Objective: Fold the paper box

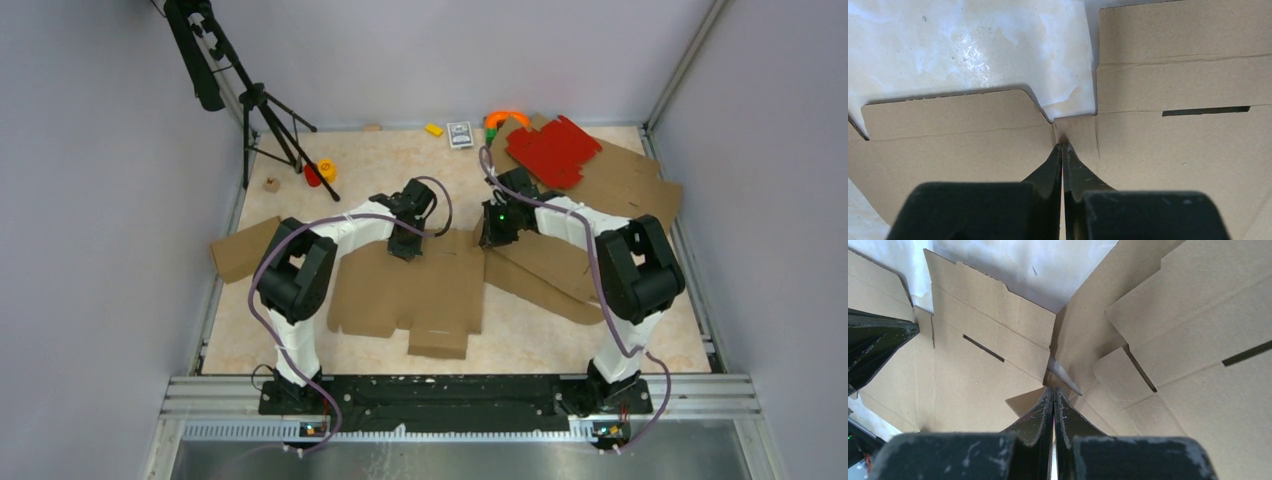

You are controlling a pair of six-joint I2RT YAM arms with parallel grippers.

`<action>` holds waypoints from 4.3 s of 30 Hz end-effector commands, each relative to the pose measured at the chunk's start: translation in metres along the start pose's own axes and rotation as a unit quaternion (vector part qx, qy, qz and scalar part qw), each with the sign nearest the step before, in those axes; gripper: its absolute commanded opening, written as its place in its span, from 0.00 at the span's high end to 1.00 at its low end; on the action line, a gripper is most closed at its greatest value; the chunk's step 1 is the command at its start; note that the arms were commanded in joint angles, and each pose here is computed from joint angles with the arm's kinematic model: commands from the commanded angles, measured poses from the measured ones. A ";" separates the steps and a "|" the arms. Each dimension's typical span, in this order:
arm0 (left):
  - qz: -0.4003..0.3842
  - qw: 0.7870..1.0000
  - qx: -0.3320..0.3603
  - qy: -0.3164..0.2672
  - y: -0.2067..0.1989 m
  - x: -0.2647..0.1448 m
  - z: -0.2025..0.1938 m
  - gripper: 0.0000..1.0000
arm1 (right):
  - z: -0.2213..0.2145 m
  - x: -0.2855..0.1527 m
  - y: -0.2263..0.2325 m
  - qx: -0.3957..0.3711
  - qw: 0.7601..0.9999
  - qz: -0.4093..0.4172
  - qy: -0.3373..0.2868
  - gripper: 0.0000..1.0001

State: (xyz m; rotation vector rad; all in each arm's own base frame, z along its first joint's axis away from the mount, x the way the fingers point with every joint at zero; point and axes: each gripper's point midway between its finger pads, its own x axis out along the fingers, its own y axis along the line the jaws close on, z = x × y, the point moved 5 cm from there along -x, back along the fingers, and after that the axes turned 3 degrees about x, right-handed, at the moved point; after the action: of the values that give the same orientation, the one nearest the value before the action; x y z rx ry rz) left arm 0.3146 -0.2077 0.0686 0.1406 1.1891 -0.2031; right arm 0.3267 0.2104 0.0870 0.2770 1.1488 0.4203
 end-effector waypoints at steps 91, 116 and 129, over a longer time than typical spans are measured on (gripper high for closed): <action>0.012 0.999 0.023 0.041 -0.004 0.017 -0.019 1.00 | -0.028 -0.057 0.053 -0.124 0.992 -0.025 -0.027 0.71; 0.012 0.999 0.022 0.036 -0.005 0.015 -0.016 1.00 | -0.027 -0.031 0.045 -0.113 0.993 0.007 0.029 0.47; 0.008 0.999 0.019 0.038 -0.006 0.016 -0.017 1.00 | -0.043 -0.051 0.059 -0.105 0.991 0.068 0.046 0.62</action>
State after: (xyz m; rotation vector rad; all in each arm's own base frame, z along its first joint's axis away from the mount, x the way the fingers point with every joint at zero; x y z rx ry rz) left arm 0.3135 -0.2120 0.0689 0.1736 1.1855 -0.2098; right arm 0.2661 0.2366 0.1199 0.1158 1.2008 0.6183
